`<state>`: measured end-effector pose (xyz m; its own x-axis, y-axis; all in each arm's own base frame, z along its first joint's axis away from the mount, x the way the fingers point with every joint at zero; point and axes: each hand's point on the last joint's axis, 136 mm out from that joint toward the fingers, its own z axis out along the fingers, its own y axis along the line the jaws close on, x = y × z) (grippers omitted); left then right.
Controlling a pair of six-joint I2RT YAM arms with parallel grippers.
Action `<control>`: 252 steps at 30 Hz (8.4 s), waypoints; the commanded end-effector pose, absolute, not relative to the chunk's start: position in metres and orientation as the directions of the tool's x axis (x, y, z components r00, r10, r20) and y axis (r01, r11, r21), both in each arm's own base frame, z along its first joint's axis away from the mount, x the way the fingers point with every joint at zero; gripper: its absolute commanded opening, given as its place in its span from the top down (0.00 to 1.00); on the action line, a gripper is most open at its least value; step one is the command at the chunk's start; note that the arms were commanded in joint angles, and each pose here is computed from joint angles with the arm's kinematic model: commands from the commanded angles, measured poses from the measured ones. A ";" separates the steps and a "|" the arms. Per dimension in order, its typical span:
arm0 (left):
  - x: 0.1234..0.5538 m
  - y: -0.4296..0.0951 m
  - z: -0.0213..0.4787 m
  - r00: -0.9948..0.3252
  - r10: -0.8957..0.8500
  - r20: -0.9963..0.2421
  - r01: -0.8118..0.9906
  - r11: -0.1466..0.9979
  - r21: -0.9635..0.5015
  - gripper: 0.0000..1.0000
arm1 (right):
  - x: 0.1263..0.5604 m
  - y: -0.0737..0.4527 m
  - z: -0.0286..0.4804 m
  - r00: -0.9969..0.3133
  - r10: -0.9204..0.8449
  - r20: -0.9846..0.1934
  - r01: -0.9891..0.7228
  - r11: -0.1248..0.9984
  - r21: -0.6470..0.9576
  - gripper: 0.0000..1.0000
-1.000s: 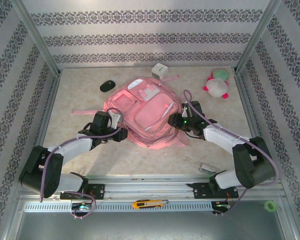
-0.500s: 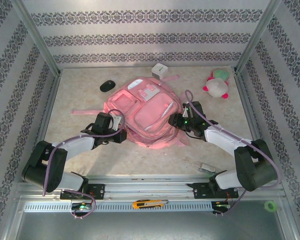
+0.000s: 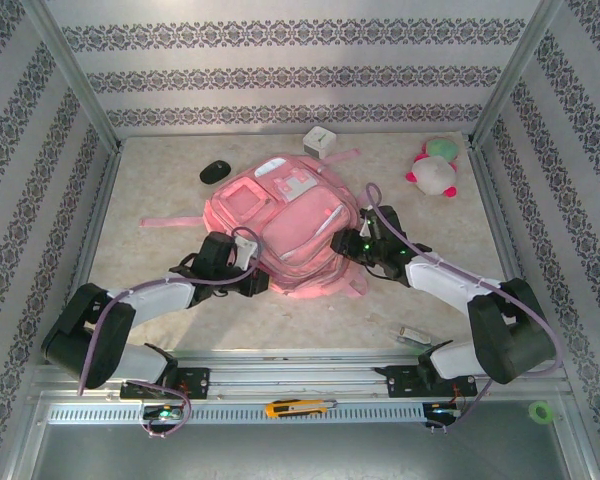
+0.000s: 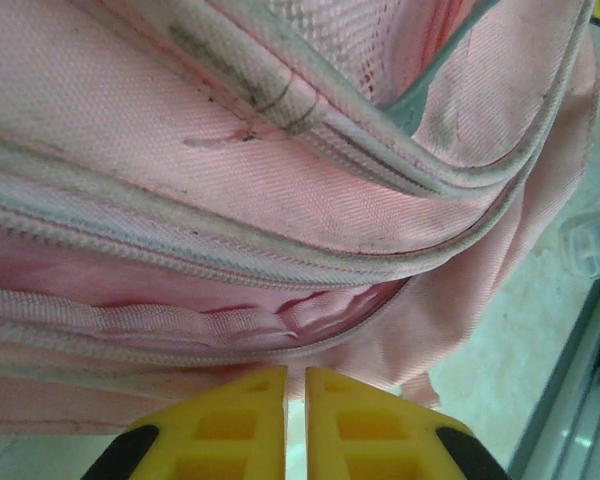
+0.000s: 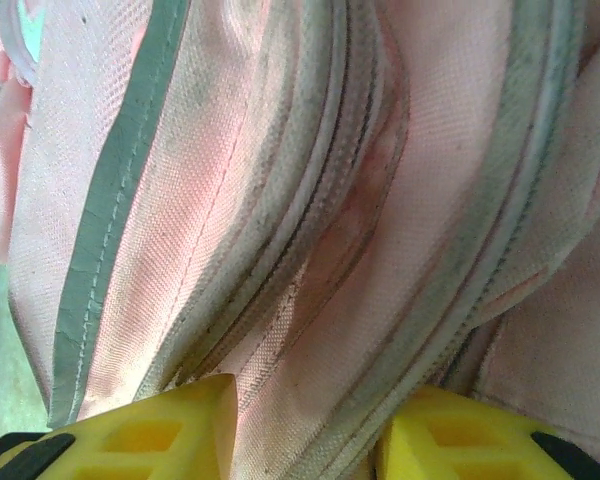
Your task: Pack the student bag
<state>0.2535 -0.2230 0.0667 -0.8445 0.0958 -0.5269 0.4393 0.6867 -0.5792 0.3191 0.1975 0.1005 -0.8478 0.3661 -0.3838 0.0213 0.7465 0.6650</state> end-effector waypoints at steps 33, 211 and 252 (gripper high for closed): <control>0.317 -0.149 0.080 -0.787 0.073 -0.613 0.280 0.927 -0.250 0.58 | 0.283 0.232 0.167 -0.865 0.170 -0.473 -0.242 0.684 0.688 0.43; 0.290 -0.225 0.118 0.037 0.760 -0.649 0.880 0.283 0.382 1.00 | 0.227 0.176 0.124 -0.926 0.209 -0.314 -0.063 0.735 0.676 0.83; 0.290 -0.226 0.130 0.049 0.744 -0.666 0.872 0.294 0.392 1.00 | 0.235 0.205 0.091 -0.950 -0.156 -0.269 -0.269 0.844 0.464 0.71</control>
